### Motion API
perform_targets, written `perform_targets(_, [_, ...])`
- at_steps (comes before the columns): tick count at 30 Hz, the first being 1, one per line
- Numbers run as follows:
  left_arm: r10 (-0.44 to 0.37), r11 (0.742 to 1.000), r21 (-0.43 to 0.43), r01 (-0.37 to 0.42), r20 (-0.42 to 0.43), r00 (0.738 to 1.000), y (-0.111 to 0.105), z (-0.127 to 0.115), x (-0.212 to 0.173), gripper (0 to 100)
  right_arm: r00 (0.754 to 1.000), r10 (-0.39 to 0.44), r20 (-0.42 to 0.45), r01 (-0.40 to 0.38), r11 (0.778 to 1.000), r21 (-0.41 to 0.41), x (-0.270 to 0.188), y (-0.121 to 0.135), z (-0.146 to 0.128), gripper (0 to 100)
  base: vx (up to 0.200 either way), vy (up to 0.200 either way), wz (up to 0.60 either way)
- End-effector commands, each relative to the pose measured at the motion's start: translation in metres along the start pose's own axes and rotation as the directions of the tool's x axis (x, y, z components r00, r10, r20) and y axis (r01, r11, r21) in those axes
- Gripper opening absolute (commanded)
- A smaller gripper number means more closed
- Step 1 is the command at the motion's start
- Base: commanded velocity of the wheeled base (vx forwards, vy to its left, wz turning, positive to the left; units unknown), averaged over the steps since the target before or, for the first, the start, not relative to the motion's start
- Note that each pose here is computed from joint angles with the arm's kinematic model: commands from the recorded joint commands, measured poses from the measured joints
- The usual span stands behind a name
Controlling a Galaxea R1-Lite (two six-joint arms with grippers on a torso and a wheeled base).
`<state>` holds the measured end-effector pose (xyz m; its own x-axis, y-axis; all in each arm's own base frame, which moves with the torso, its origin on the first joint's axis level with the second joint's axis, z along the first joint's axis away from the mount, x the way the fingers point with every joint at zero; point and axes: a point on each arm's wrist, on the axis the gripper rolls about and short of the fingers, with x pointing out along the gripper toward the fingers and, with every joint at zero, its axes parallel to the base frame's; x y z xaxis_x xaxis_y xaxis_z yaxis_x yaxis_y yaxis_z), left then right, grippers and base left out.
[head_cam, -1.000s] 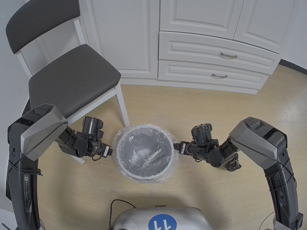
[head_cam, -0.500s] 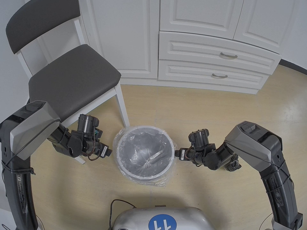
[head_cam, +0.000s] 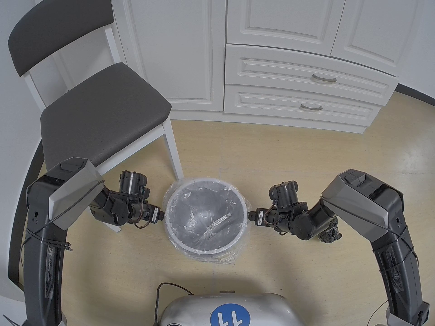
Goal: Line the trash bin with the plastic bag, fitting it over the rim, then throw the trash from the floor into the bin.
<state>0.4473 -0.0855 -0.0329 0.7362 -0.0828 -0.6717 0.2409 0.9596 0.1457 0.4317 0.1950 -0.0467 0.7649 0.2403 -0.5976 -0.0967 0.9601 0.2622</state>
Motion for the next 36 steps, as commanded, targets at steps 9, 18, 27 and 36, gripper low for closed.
perform_targets(9, [-0.011, 0.995, -0.099, 0.001, -0.106, 0.994, -0.007, -0.008, 0.026, 100, 1.000, -0.003, -0.007, 0.002, 1.000, -0.010, 0.000, -0.001, -0.002, 100, 0.000, 0.000, 0.00])
perform_targets(18, [0.022, 1.000, 0.013, -0.020, -0.144, 0.989, 0.006, -0.009, -0.013, 100, 0.999, -0.006, -0.032, 0.004, 0.998, -0.059, -0.023, 0.000, -0.001, 100, 0.000, 0.000, 0.00])
perform_targets(27, [-0.296, 0.927, 0.208, 0.312, -0.107, 0.949, 0.032, -0.032, -0.044, 100, 0.993, -0.014, -0.118, -0.008, 0.982, -0.188, -0.035, 0.005, -0.029, 100, 0.000, 0.000, 0.00])
perform_targets(36, [-0.279, 0.936, 0.226, 0.271, 0.006, 0.960, 0.015, -0.047, -0.005, 100, 0.991, -0.015, -0.131, -0.014, 0.977, -0.213, -0.039, 0.005, -0.032, 100, 0.000, 0.000, 0.00])
